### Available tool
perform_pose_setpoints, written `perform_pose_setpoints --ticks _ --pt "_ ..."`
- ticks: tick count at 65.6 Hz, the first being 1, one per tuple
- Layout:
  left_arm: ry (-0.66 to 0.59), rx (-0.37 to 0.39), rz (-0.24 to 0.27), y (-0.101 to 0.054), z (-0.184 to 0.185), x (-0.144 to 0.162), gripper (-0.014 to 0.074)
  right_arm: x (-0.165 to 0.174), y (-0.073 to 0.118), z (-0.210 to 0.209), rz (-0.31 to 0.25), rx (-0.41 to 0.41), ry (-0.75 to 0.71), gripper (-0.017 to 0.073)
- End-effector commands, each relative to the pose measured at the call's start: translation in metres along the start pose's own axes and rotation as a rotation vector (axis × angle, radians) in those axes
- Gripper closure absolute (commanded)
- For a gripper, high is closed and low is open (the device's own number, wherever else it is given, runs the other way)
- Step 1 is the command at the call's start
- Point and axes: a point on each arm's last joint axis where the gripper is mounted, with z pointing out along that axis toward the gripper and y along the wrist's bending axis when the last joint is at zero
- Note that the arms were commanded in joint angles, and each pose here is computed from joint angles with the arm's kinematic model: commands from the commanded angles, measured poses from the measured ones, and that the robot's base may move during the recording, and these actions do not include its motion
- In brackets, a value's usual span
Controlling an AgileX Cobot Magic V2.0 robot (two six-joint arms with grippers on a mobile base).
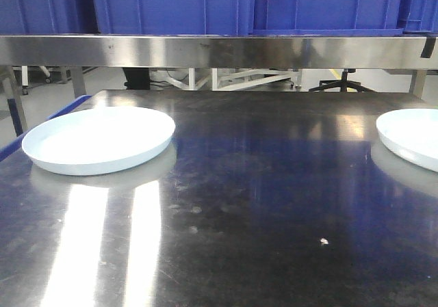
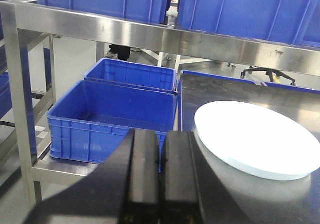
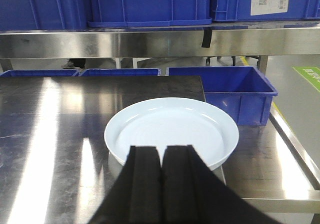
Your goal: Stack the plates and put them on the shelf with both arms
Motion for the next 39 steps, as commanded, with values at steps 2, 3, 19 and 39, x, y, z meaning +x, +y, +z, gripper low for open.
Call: perform_pose_setpoints --ticks 2,3,19,39 --pt "-0.107 0.012 -0.005 -0.001 -0.002 -0.008 0.0511 -0.0082 0.001 -0.0017 -0.011 -0.009 -0.103 0.0512" --pt "-0.107 0.012 -0.005 -0.001 -0.002 -0.008 0.0511 -0.0082 0.001 -0.0017 -0.011 -0.009 -0.103 0.0512" --pt "-0.107 0.012 -0.005 -0.001 -0.002 -0.008 0.0511 -0.0082 0.001 -0.0017 -0.011 -0.009 -0.103 0.0512" --pt "-0.107 0.012 -0.005 -0.001 -0.002 -0.008 0.0511 -0.0082 0.001 -0.0017 -0.011 -0.009 -0.103 0.0512"
